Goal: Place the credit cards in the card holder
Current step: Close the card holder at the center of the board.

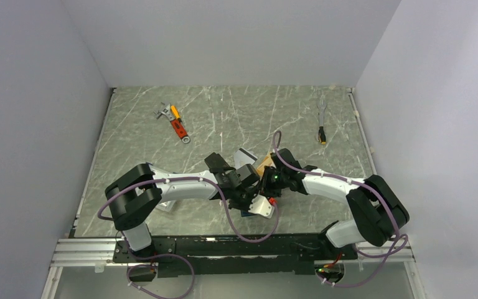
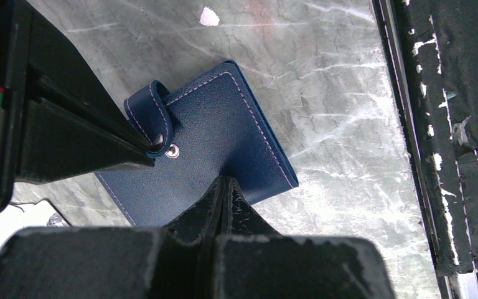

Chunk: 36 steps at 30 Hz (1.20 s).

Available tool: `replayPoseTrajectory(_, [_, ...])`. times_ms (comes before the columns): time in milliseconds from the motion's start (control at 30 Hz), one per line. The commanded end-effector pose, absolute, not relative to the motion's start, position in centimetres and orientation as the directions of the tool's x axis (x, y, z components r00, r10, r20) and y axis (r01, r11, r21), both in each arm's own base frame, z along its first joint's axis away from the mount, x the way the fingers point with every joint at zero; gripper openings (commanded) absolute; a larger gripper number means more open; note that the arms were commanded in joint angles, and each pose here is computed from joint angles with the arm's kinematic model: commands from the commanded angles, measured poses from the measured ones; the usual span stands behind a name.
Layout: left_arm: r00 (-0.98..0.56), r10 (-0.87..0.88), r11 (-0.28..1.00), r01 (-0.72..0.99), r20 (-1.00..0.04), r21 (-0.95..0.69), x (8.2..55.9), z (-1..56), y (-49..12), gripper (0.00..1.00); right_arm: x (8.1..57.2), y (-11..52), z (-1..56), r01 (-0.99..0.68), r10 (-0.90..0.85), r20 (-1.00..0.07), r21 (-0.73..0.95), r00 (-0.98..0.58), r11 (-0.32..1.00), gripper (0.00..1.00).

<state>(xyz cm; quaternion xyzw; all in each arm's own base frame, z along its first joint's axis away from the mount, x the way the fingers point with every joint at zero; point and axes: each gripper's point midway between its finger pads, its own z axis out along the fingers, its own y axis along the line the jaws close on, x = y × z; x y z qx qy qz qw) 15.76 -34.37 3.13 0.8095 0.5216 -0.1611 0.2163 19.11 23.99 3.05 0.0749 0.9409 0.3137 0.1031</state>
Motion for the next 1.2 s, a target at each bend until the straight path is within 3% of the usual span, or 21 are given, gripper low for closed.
replayPoseTrajectory(0, [0.415, 0.797, -0.372, 0.91, -0.439, 0.183, 15.9, 1.9, -33.0, 0.0, 19.6, 23.7, 2.4, 0.083, 0.216, -0.171, 0.568, -0.961, 0.819, 0.0])
replayPoseTrajectory(833, [0.417, 0.795, -0.37, 0.909, -0.441, 0.193, 16.3, 2.2, -32.8, 0.0, 18.4, 22.3, 0.0, 0.122, 0.201, -0.116, 0.482, -0.973, 0.867, 0.0])
replayPoseTrajectory(1167, [0.418, 0.797, -0.371, 0.908, -0.437, 0.193, 16.3, 2.1, -32.6, 0.0, 19.0, 22.4, 1.3, 0.079, 0.179, -0.168, 0.478, -0.969, 0.875, 0.02])
